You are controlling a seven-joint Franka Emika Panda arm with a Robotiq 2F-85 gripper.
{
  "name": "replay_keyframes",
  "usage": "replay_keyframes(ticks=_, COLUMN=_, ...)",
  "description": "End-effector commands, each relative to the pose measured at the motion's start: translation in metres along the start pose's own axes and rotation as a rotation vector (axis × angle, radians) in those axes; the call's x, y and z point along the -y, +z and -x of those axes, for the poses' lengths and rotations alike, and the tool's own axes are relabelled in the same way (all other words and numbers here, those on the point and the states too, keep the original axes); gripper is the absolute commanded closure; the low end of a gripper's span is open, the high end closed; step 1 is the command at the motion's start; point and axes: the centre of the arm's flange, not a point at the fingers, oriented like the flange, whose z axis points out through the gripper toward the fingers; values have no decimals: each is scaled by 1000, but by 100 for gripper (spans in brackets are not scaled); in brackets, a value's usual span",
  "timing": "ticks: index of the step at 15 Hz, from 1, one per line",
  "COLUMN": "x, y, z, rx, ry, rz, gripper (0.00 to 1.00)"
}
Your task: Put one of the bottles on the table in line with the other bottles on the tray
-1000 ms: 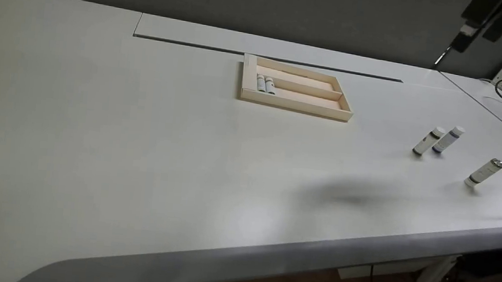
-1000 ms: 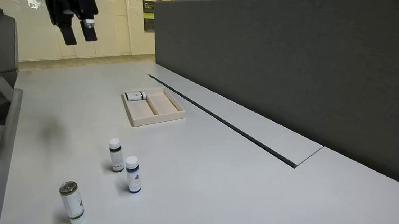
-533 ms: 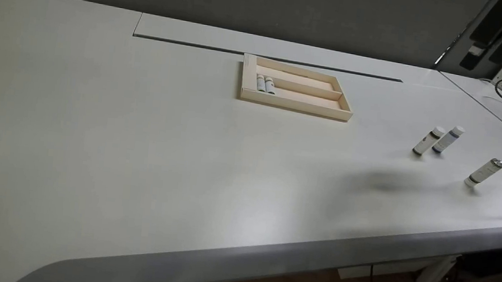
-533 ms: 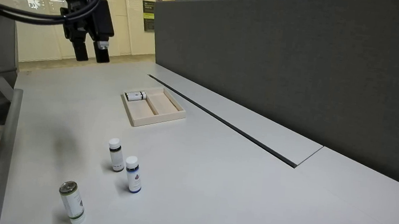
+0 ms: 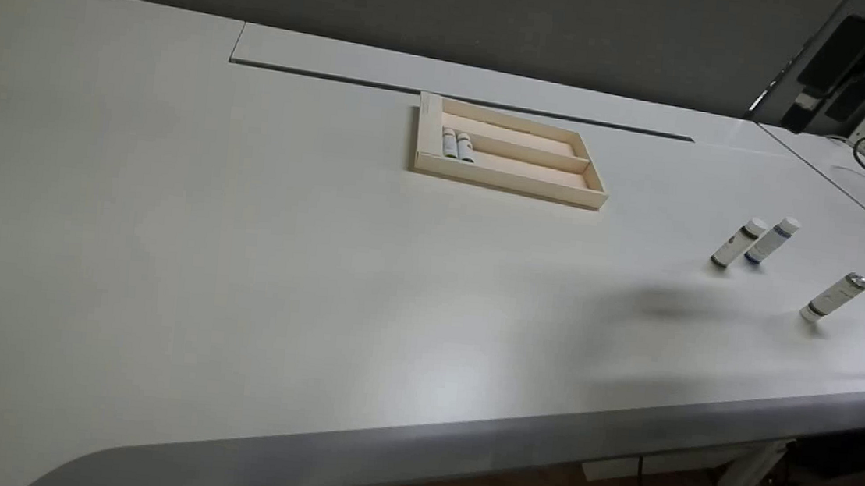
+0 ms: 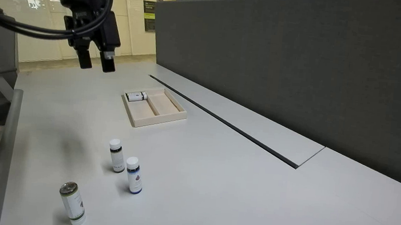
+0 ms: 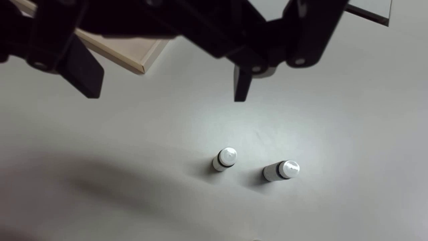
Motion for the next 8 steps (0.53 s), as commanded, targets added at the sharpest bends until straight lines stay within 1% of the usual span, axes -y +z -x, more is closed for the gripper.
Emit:
replay_keyframes(ticks=1, x=-27, y=44, z=-7, rx=20, ry=-18, rz=-25, gripper=0)
replay_keyframes(ticks=4, x=-42, y=75, z=-2, rx=48, ry=-26, rz=-13, gripper=0)
replay_keyframes(ticks=8, x=-56, y=103, z=2, rx=68, ry=-41, rz=-7, gripper=0)
